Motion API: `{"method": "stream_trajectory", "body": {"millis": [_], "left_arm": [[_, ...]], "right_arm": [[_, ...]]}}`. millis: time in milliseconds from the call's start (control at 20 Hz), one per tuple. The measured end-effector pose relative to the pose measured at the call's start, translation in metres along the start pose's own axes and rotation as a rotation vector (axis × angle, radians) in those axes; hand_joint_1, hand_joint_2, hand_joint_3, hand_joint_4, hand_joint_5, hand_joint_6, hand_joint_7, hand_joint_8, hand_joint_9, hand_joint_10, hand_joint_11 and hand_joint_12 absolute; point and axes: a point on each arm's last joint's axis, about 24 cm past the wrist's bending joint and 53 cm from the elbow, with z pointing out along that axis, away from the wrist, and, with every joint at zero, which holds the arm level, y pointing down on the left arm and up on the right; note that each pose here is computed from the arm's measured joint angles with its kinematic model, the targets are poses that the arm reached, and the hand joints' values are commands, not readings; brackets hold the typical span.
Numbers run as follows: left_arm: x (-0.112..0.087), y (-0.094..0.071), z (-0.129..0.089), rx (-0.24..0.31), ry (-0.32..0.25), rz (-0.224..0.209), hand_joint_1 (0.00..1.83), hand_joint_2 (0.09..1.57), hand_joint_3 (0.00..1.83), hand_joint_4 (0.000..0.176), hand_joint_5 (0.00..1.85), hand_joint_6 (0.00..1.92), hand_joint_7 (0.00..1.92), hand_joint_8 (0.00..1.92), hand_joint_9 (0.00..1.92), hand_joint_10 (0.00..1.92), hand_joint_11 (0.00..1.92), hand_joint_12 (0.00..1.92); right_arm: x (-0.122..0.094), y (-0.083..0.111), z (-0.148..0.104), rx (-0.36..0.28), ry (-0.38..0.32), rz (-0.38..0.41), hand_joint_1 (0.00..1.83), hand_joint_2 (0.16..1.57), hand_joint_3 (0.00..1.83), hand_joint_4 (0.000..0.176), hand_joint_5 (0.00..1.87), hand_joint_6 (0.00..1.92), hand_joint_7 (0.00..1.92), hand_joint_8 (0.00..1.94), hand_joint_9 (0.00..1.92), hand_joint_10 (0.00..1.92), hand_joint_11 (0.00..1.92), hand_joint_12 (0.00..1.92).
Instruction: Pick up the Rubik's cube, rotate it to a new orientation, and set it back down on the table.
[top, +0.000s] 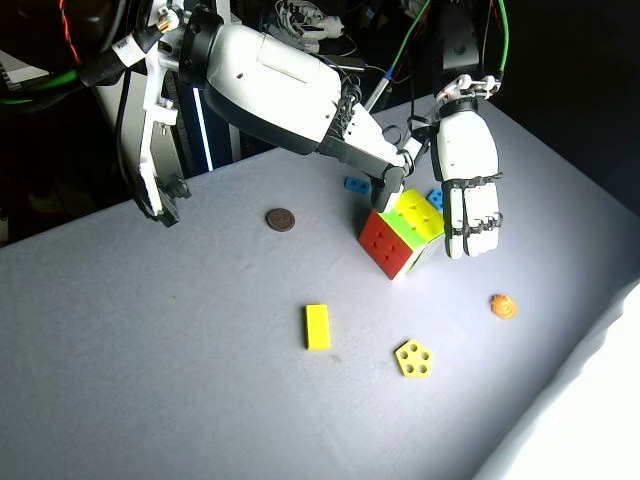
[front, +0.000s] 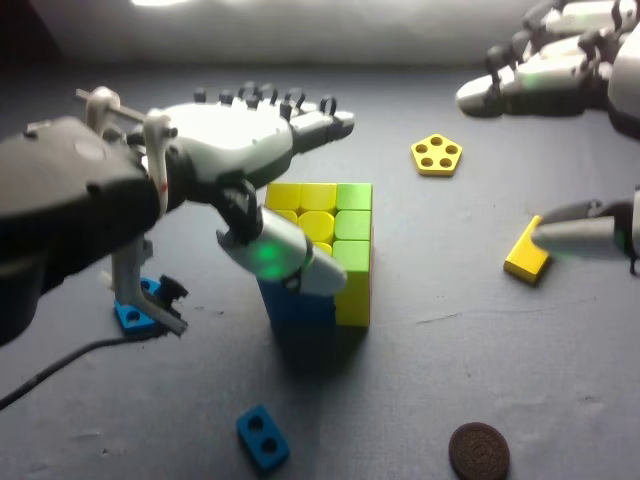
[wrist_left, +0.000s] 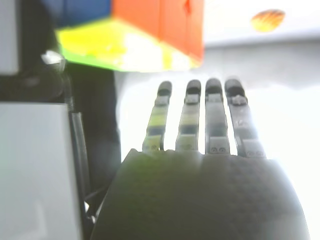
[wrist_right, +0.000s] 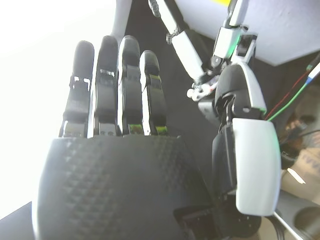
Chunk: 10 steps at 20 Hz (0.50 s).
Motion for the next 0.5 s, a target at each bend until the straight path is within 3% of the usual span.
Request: {"method": "stream_trajectory", "body": {"millis": [50,150,250,400,500], "left_arm": [[-0.006,-0.003,-0.001,0.002,-0.004,0.014,0.62,0.84,0.00,0.105,0.00,0.00,0.00,0.00,0.00,0.00,0.01,0.00],[-0.015,-0.005,-0.008,0.006,-0.016,0.017,0.60,0.83,0.00,0.094,0.00,0.00,0.00,0.00,0.00,0.00,0.04,0.02],[-0.022,-0.009,-0.017,0.007,-0.021,0.017,0.60,0.84,0.00,0.085,0.00,0.00,0.00,0.00,0.00,0.00,0.02,0.02],[-0.034,-0.008,-0.026,-0.015,-0.030,0.030,0.59,0.85,0.00,0.075,0.00,0.00,0.00,0.00,0.00,0.00,0.04,0.03],[-0.041,-0.005,-0.033,-0.028,-0.045,0.022,0.59,0.84,0.01,0.071,0.00,0.00,0.00,0.00,0.00,0.00,0.00,0.28]], "right_arm": [[0.017,-0.007,-0.001,0.020,0.049,-0.002,0.44,1.12,0.00,0.000,0.35,0.00,0.46,0.00,0.20,0.75,0.00,1.19],[0.031,-0.019,-0.002,0.047,0.103,0.000,0.44,1.12,0.00,0.000,0.36,0.00,0.45,0.00,0.21,0.72,0.00,1.18],[0.020,-0.021,0.000,0.047,0.064,0.006,0.43,1.12,0.00,0.000,0.35,0.00,0.43,0.00,0.19,0.69,0.00,1.16],[0.016,-0.022,0.004,0.042,0.046,0.005,0.46,1.12,0.00,0.000,0.33,0.00,0.38,0.00,0.19,0.50,0.00,0.92],[0.013,-0.036,0.007,0.063,0.044,0.005,0.46,1.12,0.00,0.000,0.32,0.00,0.35,0.00,0.23,0.29,0.00,0.82]]}}
